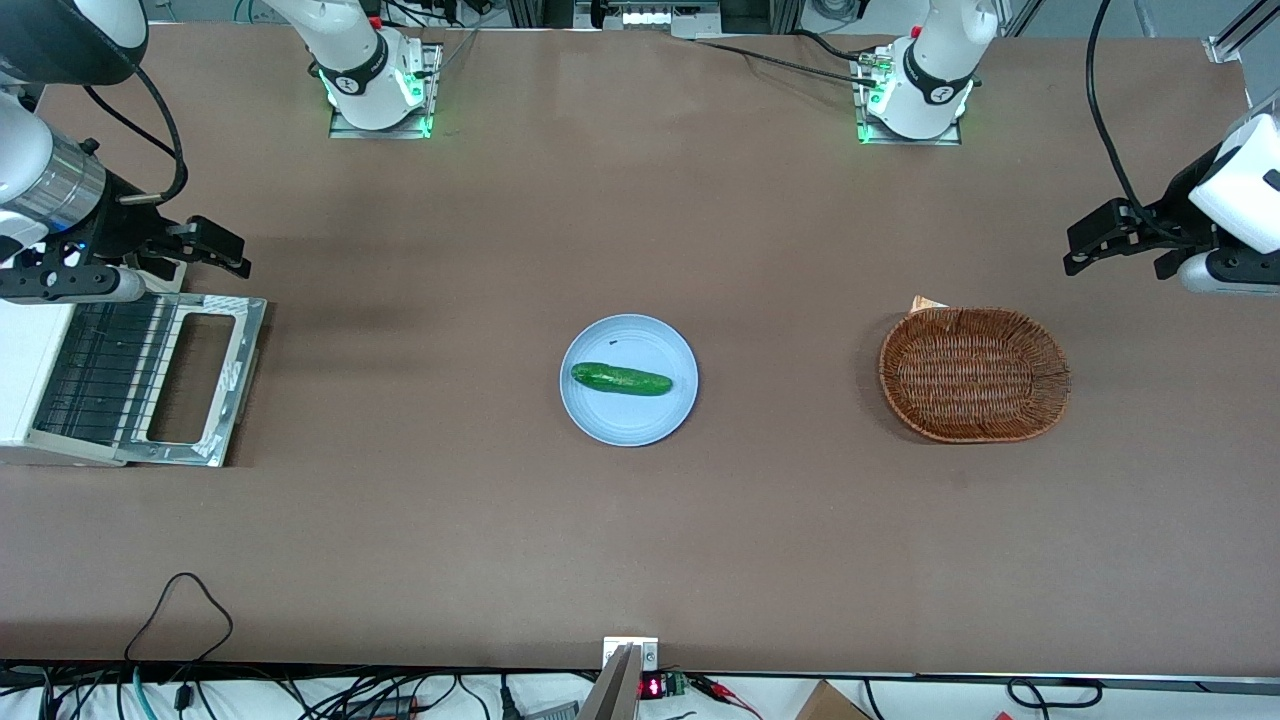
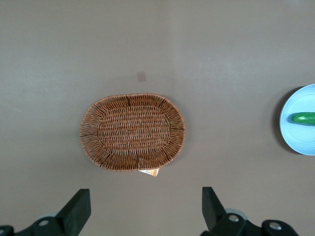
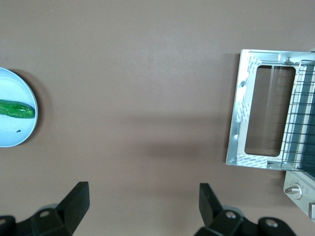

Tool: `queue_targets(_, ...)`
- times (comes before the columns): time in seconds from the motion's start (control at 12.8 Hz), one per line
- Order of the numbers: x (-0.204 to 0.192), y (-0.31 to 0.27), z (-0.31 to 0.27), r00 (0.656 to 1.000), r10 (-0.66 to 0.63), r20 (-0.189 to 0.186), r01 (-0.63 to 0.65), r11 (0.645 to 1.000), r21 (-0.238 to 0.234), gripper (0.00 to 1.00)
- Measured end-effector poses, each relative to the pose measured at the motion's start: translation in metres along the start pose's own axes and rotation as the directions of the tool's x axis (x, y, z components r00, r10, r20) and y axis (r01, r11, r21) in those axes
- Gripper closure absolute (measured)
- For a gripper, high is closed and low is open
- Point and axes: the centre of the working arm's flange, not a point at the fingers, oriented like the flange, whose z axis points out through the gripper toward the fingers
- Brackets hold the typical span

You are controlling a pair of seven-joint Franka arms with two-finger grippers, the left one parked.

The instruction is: Open oven door with right arm only

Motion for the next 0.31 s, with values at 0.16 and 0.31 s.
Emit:
queue_targets(0.16, -0.0004, 0.0008, 0.0003, 1.0, 0.001, 0.004, -0.001, 1.0, -0.002, 0.01)
queue_targets(0.31, -0.0005, 0.0009, 0.0004, 1.0, 0.001, 0.005, -0.001, 1.0, -0.002, 0.01)
